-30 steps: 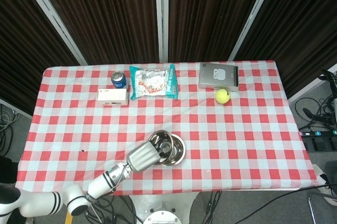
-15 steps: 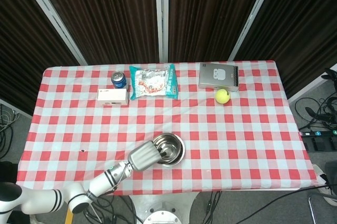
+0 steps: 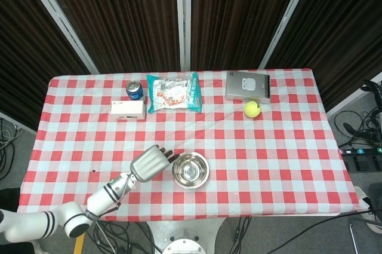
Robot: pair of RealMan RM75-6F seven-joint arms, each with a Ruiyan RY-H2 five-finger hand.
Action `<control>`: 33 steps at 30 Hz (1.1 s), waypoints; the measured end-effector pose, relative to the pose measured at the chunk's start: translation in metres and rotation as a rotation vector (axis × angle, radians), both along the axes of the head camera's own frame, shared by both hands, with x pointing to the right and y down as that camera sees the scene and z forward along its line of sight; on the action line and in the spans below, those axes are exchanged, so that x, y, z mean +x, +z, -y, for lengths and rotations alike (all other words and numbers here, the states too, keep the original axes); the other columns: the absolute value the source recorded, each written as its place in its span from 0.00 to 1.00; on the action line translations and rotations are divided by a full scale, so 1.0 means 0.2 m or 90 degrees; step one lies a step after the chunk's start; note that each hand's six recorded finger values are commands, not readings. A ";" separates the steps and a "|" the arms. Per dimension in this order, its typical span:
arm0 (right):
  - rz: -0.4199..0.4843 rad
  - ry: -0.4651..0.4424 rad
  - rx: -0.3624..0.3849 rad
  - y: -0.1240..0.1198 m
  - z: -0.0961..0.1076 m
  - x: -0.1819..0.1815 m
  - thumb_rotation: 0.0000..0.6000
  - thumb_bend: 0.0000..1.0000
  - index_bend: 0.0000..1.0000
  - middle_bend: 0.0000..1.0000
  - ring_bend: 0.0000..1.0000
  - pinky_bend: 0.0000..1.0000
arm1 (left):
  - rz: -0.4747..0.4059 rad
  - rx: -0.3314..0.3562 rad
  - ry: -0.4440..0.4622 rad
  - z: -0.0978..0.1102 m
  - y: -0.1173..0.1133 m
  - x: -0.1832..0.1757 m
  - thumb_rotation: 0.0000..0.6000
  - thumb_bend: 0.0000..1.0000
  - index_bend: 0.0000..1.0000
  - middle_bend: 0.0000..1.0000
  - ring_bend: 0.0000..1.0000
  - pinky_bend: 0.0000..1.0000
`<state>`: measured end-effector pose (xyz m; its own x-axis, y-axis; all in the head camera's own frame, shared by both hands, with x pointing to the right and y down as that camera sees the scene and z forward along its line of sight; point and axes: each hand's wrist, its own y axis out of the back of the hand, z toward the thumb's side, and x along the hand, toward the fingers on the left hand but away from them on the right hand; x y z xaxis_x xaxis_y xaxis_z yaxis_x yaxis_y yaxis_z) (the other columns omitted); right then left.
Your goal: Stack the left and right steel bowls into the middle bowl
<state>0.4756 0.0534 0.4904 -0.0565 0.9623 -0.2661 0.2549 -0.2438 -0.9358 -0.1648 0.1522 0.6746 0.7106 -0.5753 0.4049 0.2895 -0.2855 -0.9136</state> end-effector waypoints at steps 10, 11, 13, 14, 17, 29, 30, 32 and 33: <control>-0.027 -0.062 -0.056 0.14 -0.12 -0.09 1.00 0.09 0.12 0.21 0.03 0.02 | 0.035 0.064 -0.331 0.28 -0.11 -0.75 1.00 0.22 0.32 0.29 0.25 0.40; -0.037 -0.080 -0.067 0.17 -0.15 -0.10 1.00 0.09 0.12 0.20 0.03 0.02 | 0.025 0.062 -0.360 0.28 -0.12 -0.81 1.00 0.22 0.29 0.26 0.21 0.35; -0.055 -0.111 -0.081 0.23 -0.21 -0.13 1.00 0.08 0.12 0.18 0.02 0.01 | -0.005 0.055 -0.428 0.26 -0.13 -0.96 1.00 0.20 0.22 0.20 0.15 0.27; -0.070 -0.131 -0.087 0.27 -0.25 -0.14 1.00 0.08 0.12 0.17 0.01 0.00 | -0.025 0.052 -0.467 0.23 -0.15 -1.04 1.00 0.19 0.21 0.19 0.14 0.25; -0.109 -0.176 -0.096 0.38 -0.35 -0.16 1.00 0.05 0.09 0.10 0.00 0.00 | -0.058 0.054 -0.548 0.13 -0.18 -1.26 1.00 0.18 0.18 0.17 0.12 0.22; -0.179 -0.213 -0.174 0.64 -0.74 -0.08 1.00 0.04 0.02 0.02 0.00 0.00 | -0.044 0.059 -0.639 -0.36 -0.29 -1.70 1.00 0.18 0.18 0.17 0.12 0.21; -0.178 -0.211 -0.175 0.64 -0.75 -0.08 1.00 0.04 0.02 0.02 0.00 0.00 | -0.044 0.056 -0.637 -0.37 -0.29 -1.70 1.00 0.18 0.18 0.17 0.12 0.21; -0.177 -0.209 -0.177 0.65 -0.75 -0.08 1.00 0.04 0.02 0.02 0.00 0.00 | -0.045 0.051 -0.638 -0.39 -0.29 -1.70 1.00 0.18 0.18 0.17 0.12 0.21; -0.177 -0.209 -0.178 0.65 -0.75 -0.08 1.00 0.04 0.02 0.02 0.00 0.00 | -0.047 0.046 -0.640 -0.39 -0.29 -1.70 1.00 0.18 0.18 0.17 0.12 0.21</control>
<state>0.4593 0.2042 0.6210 0.1318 0.8356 -0.5333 -0.1259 -0.5195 -0.8451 -0.5053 0.2308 0.6175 -0.0955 -0.9427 0.3198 -0.1125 -0.3090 -0.9444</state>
